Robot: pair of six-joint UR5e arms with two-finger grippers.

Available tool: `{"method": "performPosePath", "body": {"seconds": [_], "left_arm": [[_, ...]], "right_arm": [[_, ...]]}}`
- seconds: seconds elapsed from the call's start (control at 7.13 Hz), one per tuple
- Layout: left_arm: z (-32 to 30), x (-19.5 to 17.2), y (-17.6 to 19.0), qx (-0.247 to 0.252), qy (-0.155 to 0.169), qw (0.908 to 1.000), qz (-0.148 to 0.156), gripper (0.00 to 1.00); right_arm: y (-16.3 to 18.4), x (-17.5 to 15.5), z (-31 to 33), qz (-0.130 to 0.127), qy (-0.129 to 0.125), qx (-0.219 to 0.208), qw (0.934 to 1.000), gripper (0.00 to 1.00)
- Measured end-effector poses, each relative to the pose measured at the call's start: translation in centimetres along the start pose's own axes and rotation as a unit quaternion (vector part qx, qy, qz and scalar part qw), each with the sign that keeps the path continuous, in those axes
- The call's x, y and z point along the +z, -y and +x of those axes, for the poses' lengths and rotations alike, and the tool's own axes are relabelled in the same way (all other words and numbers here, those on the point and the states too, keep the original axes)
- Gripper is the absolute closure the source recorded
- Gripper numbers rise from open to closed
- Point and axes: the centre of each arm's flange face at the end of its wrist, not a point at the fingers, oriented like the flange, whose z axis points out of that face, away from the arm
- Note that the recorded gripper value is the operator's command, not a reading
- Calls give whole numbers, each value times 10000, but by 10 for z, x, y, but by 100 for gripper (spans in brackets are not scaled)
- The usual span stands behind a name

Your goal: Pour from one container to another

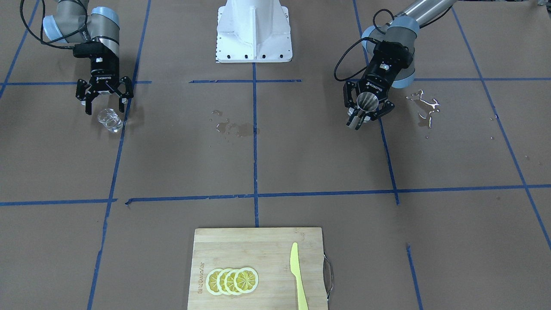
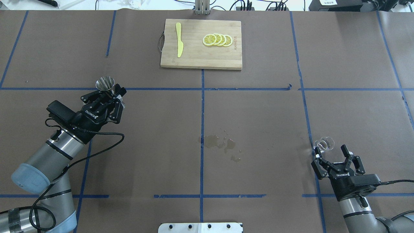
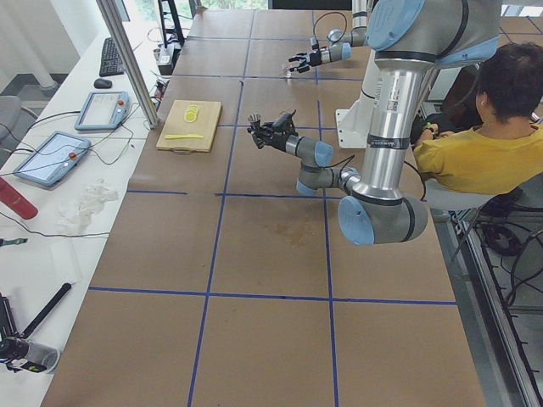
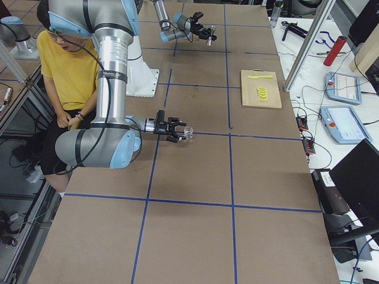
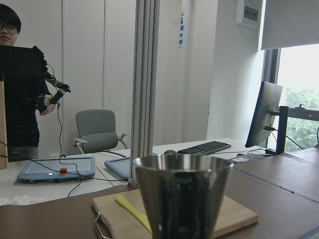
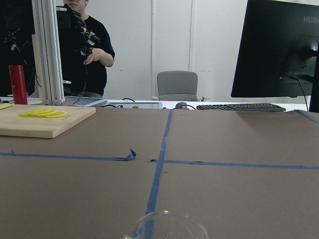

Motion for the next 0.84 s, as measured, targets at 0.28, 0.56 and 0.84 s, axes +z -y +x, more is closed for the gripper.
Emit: {"method": "performPosePath", "body": {"seconds": [0.28, 0.56, 0.84], "left_arm": [[0, 0, 1, -3, 6, 10000, 10, 100], [0, 0, 1, -1, 8, 10000, 8, 100], [-1, 0, 0, 2, 13, 10000, 4, 100]], "right_arm": [[-2, 0, -2, -30, 4, 9, 10000, 1], [-6, 0, -2, -83, -3, -30, 10000, 2], [-9, 0, -4, -173, -5, -55, 9998, 2]]}}
